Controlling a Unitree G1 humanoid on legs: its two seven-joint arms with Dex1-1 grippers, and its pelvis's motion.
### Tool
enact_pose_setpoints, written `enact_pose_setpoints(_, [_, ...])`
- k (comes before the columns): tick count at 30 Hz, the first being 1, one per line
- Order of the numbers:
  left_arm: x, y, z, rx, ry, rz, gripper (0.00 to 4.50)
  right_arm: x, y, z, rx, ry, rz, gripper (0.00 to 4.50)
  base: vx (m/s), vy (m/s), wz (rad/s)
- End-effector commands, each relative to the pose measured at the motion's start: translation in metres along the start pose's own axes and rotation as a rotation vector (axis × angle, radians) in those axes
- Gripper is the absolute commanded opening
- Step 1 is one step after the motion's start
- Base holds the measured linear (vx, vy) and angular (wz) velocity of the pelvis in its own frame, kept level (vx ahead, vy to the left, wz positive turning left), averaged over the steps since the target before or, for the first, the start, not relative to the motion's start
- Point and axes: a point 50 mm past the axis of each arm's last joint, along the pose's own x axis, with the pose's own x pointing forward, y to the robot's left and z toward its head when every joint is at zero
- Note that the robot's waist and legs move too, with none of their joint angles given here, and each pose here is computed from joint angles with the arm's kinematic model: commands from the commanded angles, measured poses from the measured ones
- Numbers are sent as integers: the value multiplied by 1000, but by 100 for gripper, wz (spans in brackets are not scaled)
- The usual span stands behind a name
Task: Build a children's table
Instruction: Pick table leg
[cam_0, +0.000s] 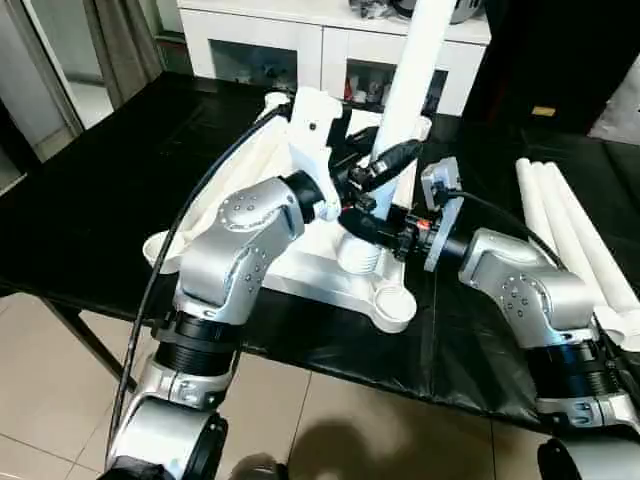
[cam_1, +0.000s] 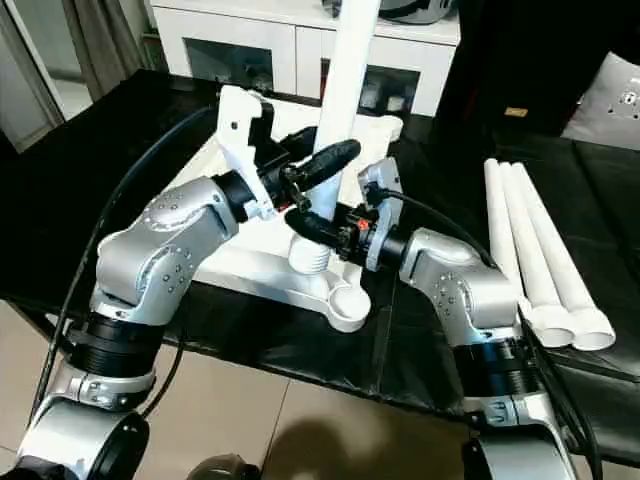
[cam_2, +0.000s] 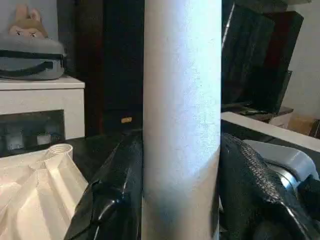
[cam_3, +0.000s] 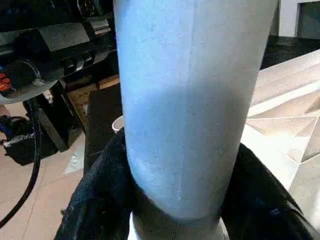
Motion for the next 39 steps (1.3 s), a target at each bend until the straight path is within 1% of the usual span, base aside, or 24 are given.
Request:
enact_pose_setpoints(1, [4, -3, 9, -1, -33, -25, 184, -2, -2, 0, -25, 15, -24, 188, 0, 0, 0])
enact_pose_setpoints(4, [4, -6, 9, 7, -35, -47, 184, -2, -3, -1, -29, 21, -25, 188, 0, 0, 0])
enact_pose_setpoints(5, [4, -8, 9, 15, -38, -62, 184, -2, -3, -1, -20, 19, -22, 223, 0, 0, 0])
enact_pose_setpoints(7, [3, -11, 9, 26, -37, -88, 184, -2, -2, -1, 1, 12, -15, 258, 0, 0, 0])
enact_pose_setpoints(13, [3, -13, 8, 35, -34, -97, 184, -2, -3, 0, 0, 12, -21, 305, 0, 0, 0])
enact_pose_setpoints(14, [3, -13, 8, 35, -34, -97, 184, -2, -3, 0, 0, 12, -22, 323, 0, 0, 0])
enact_pose_setpoints(17, [3, -13, 8, 36, -34, -99, 183, -1, -3, 0, 4, 13, -24, 333, 0, 0, 0])
enact_pose_setpoints(25, [3, -12, 8, 38, -31, -103, 183, -1, -2, -2, 14, 18, -15, 333, 0, 0, 0])
enact_pose_setpoints(32, [3, -9, 6, 53, -20, -84, 183, -2, -2, -2, 11, 23, -16, 333, 0, 0, 0])
enact_pose_setpoints(39, [2, -9, 6, 45, -23, -89, 183, -2, -2, -3, 19, 21, -14, 333, 0, 0, 0])
